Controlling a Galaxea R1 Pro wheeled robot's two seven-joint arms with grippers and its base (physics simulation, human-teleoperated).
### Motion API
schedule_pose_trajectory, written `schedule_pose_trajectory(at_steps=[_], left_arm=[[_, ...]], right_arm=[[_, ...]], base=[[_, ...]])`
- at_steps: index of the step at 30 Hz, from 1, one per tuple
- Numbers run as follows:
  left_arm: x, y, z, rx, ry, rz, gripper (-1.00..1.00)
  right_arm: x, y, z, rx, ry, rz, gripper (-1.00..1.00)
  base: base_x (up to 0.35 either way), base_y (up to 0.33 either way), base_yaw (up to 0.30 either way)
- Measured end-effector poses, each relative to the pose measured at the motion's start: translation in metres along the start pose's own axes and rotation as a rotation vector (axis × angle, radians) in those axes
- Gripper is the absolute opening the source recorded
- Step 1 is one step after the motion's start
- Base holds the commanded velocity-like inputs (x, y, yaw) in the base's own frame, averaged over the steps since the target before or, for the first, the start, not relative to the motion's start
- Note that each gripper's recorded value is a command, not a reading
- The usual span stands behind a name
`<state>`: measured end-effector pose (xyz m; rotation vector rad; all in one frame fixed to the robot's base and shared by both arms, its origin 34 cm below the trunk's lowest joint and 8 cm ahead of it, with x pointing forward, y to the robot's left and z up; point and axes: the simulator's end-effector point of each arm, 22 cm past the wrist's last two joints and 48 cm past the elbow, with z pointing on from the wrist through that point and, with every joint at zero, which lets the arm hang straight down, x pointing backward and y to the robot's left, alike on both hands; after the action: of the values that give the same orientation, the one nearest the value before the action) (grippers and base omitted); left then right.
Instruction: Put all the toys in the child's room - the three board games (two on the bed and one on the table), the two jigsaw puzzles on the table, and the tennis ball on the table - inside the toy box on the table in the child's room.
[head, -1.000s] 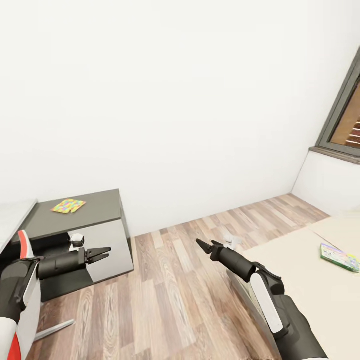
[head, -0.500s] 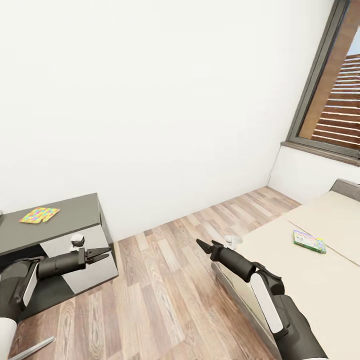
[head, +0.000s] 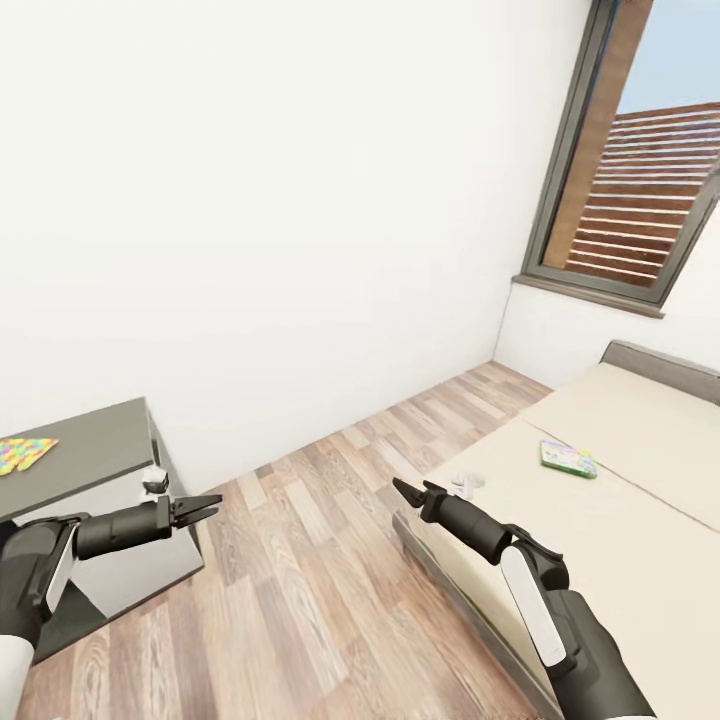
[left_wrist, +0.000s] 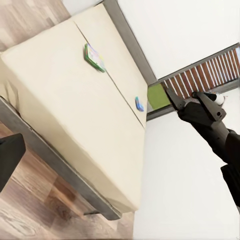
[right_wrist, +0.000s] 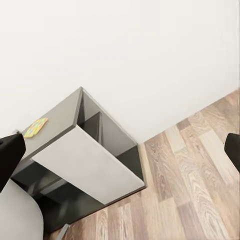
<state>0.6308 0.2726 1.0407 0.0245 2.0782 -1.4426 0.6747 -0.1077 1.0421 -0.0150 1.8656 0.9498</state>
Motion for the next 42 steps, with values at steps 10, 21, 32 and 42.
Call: schedule_pose_trajectory(at_steps=[10, 21, 32, 42], left_arm=[[0.001, 0.002, 0.0006, -0.001, 0.002, -0.004, 1.0], [0.002, 0.0041, 0.0012, -0.003, 0.004, -0.008, 1.0], [0.0032, 0.0063, 0.0019, -0.004, 0.006, -0.012, 1.0], [0.0042, 0.0084, 0.0025, -0.006, 0.008, -0.016, 1.0]], right_arm=[[0.0016, -0.0016, 0.0006, 0.002, 0.002, 0.002, 1.0], [0.0036, -0.003, 0.0014, 0.003, 0.005, 0.005, 1.0], [0.0053, -0.0047, 0.002, 0.005, 0.007, 0.007, 1.0], [0.007, -0.0062, 0.0026, 0.007, 0.009, 0.01, 1.0]], base=[[0.0, 0.0, -0.266], [0.0, 0.0, -0.266], [0.0, 0.0, -0.266], [0.0, 0.0, -0.266]])
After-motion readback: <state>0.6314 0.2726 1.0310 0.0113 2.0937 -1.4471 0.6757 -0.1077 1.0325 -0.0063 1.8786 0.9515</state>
